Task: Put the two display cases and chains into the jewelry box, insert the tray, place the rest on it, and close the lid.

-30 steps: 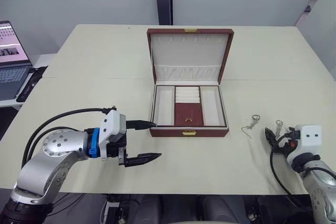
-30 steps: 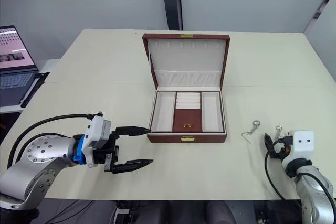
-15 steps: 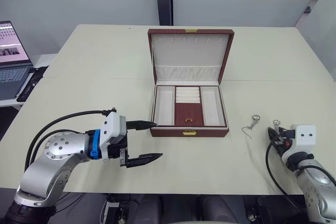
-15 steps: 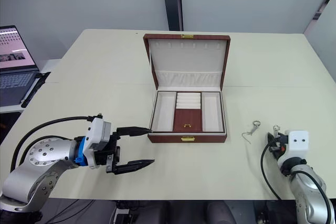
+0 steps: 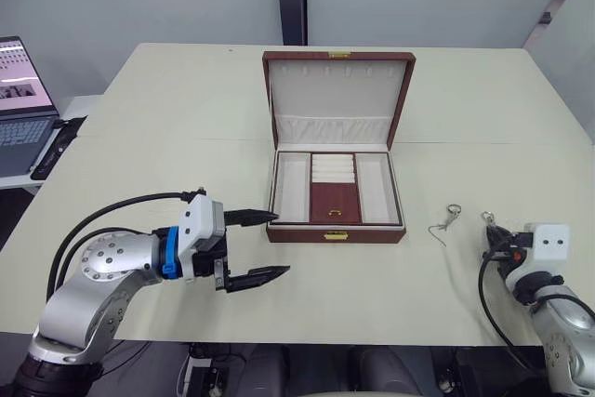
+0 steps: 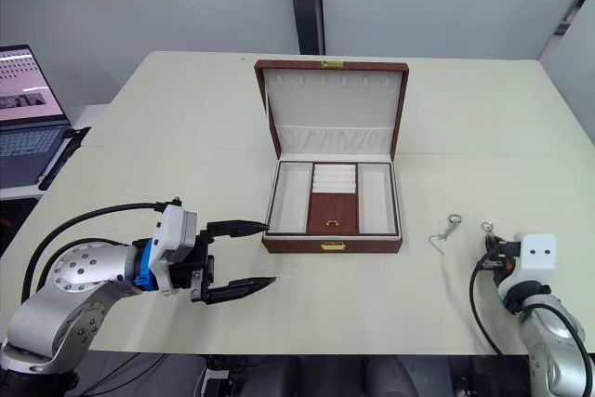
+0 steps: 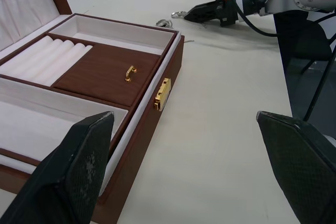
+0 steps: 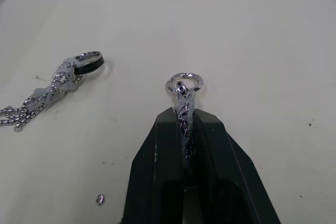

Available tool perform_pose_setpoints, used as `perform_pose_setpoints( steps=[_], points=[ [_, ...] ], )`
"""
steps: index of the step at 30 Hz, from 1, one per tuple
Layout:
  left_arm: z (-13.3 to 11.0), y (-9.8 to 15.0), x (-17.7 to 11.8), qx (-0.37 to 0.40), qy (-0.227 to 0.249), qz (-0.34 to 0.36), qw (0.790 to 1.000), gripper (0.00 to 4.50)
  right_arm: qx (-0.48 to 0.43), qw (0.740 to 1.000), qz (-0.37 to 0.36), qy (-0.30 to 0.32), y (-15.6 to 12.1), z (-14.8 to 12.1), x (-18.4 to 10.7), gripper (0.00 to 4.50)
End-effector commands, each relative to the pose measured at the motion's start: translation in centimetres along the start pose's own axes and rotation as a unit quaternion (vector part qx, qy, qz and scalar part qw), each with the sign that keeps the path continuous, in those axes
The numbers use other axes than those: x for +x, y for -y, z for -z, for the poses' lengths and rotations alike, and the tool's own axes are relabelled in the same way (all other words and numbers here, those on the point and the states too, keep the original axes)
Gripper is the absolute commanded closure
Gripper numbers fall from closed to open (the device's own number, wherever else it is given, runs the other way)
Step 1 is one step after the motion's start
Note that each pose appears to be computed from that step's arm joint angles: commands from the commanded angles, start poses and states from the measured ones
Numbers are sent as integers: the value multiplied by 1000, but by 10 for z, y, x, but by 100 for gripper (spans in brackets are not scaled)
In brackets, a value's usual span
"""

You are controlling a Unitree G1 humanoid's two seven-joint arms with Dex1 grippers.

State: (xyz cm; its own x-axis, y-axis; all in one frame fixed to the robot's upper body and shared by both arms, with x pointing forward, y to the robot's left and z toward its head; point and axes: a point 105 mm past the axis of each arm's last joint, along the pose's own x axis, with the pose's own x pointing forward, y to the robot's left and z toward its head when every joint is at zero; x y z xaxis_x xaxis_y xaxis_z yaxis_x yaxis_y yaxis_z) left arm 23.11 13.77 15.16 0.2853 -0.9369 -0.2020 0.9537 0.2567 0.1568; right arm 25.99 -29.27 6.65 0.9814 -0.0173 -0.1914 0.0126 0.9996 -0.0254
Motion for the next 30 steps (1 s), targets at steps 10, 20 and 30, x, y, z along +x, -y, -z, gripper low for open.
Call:
perform_pose_setpoints(
  steps=[10,20,30],
  points=[
    [-1,-6,-4,-11,14,-35,999,0,-36,987,-133,79,-28,-64,-6,445],
    [7,-14,-27,-32,16,-127,991,0,-46,948,-299,97,-86,-114,1,445],
    [28,-5,-58,-72,44,-239,967,0,-77,868,-476,117,-181,-166,18,445]
  ],
)
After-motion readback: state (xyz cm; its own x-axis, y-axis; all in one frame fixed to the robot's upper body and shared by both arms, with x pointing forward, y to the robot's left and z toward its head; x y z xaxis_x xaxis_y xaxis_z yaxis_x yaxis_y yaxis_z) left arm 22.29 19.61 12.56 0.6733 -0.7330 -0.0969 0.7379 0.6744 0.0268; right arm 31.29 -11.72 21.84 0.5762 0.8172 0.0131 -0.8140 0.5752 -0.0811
